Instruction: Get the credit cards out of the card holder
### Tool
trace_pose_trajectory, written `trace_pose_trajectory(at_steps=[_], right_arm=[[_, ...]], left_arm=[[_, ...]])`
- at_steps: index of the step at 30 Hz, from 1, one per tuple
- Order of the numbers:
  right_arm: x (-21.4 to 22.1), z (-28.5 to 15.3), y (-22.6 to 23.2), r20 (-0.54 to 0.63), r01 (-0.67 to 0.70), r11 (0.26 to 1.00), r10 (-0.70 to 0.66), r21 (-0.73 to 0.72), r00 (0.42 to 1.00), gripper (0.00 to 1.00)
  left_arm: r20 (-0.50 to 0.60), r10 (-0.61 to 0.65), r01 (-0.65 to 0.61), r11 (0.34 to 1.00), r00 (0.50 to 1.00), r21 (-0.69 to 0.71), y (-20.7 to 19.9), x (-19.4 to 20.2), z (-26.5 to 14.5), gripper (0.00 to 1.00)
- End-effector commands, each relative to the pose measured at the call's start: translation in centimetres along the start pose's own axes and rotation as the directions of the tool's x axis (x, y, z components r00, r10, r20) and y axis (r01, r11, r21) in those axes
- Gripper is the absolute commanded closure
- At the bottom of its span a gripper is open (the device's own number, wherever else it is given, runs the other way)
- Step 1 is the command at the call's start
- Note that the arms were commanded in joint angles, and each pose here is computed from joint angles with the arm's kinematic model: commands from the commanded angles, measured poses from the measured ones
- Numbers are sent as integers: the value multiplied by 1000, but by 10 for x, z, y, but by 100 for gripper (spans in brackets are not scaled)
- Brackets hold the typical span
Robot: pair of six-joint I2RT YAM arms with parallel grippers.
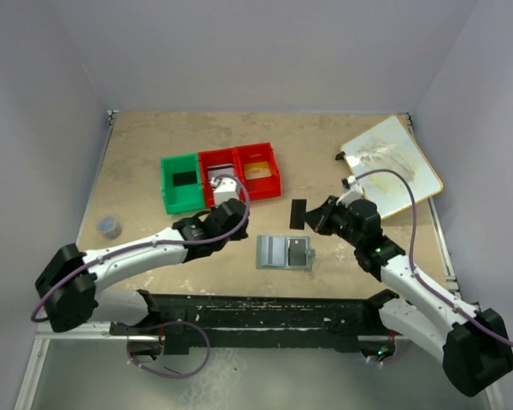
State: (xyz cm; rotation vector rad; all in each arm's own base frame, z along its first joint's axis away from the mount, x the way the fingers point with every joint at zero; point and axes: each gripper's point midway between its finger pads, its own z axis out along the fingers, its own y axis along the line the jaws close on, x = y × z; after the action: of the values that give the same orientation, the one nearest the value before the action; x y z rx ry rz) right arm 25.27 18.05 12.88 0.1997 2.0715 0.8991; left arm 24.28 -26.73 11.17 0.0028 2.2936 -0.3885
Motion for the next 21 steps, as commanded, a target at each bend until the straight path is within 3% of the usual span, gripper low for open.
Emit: trace_pose_trajectory(at_steps=[1, 7, 13, 16, 21], right_arm=[[-55, 10, 48, 120, 243, 963, -229, -115, 966, 100], [-74, 31, 78, 132, 345, 920, -325, -187, 936, 100], [-91, 51, 103, 157, 434, 877, -409, -206, 899, 100], [-96, 66, 118, 164, 500, 840, -474, -210, 865, 100], [-107, 97, 166, 228, 624, 741, -581, -248, 781, 100]], left_arm=[[129, -74, 101, 972, 989, -214, 72, -29, -14, 73], [171, -126, 185, 898, 977, -398, 144, -42, -27, 67], [209, -185, 262, 855, 960, -448, 177, -66, -38, 61], [242, -222, 317, 812, 944, -490, 201, -77, -47, 49], [316, -302, 433, 716, 899, -548, 241, -97, -70, 44]])
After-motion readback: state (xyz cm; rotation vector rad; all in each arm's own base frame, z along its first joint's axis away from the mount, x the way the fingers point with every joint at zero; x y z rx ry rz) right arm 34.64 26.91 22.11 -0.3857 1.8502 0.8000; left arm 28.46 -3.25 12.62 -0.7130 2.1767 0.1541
